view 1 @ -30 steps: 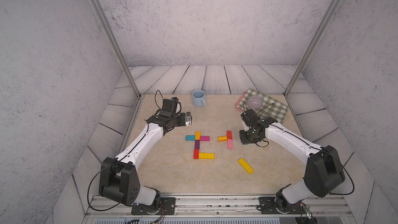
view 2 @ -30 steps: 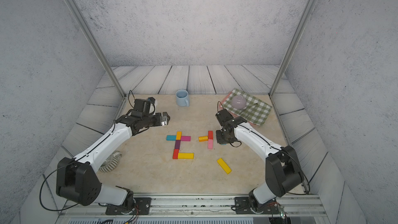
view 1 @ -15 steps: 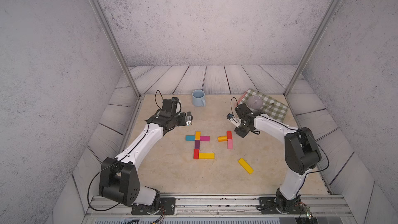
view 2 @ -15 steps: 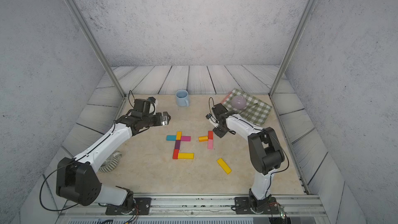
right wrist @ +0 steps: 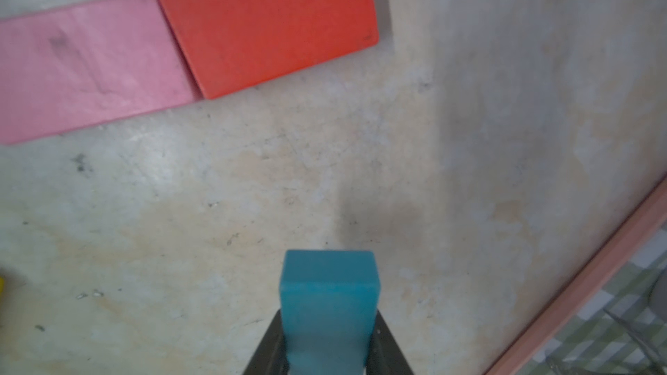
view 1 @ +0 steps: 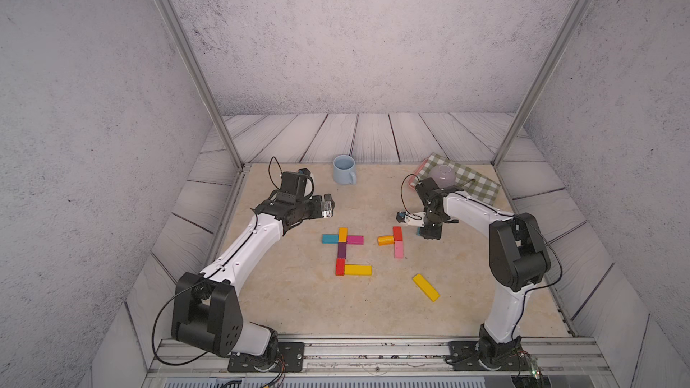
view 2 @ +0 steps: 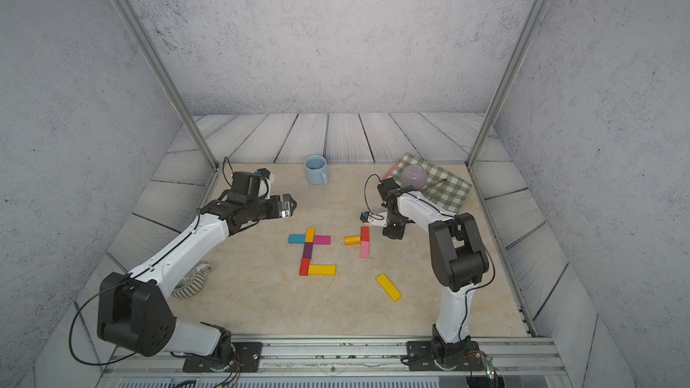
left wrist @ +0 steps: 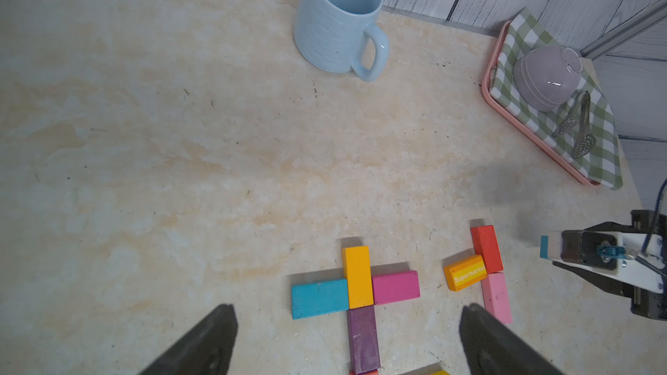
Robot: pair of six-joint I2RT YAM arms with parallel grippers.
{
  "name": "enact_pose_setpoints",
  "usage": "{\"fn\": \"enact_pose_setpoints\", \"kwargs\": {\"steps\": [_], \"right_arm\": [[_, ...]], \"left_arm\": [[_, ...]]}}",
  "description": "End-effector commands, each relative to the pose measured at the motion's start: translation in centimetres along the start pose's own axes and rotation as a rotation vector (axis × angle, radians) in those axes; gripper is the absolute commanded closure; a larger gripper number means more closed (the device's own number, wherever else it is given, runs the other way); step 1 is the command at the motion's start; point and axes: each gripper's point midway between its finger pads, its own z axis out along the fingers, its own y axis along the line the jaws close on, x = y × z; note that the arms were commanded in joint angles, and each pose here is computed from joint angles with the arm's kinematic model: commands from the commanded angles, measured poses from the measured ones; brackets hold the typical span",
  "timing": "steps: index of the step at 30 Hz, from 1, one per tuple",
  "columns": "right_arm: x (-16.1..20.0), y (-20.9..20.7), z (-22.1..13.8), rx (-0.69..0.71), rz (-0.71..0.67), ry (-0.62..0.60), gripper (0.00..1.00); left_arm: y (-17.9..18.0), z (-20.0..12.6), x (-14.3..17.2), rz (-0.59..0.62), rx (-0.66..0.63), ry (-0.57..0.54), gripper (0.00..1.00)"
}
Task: Assemble the letter t with building blocks
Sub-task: Assemble the building block at the center of the board.
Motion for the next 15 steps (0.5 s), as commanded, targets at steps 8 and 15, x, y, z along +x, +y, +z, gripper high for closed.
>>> {"fn": "enact_pose_setpoints", "kwargs": {"steps": [8, 15], "right_arm": [[-1.2, 1.4, 0.9, -0.092, -0.129, -0.001, 0.94], [-2.5, 1.2, 2.1, -0.091, -0.157, 0.014, 0.93]], "left_arm": [[0.2, 0.2, -0.2, -0.017, 0.01, -0.007, 0.01], [0.4, 0.1, -0.2, -0.018, 0.002, -0.01, 0.01]]}}
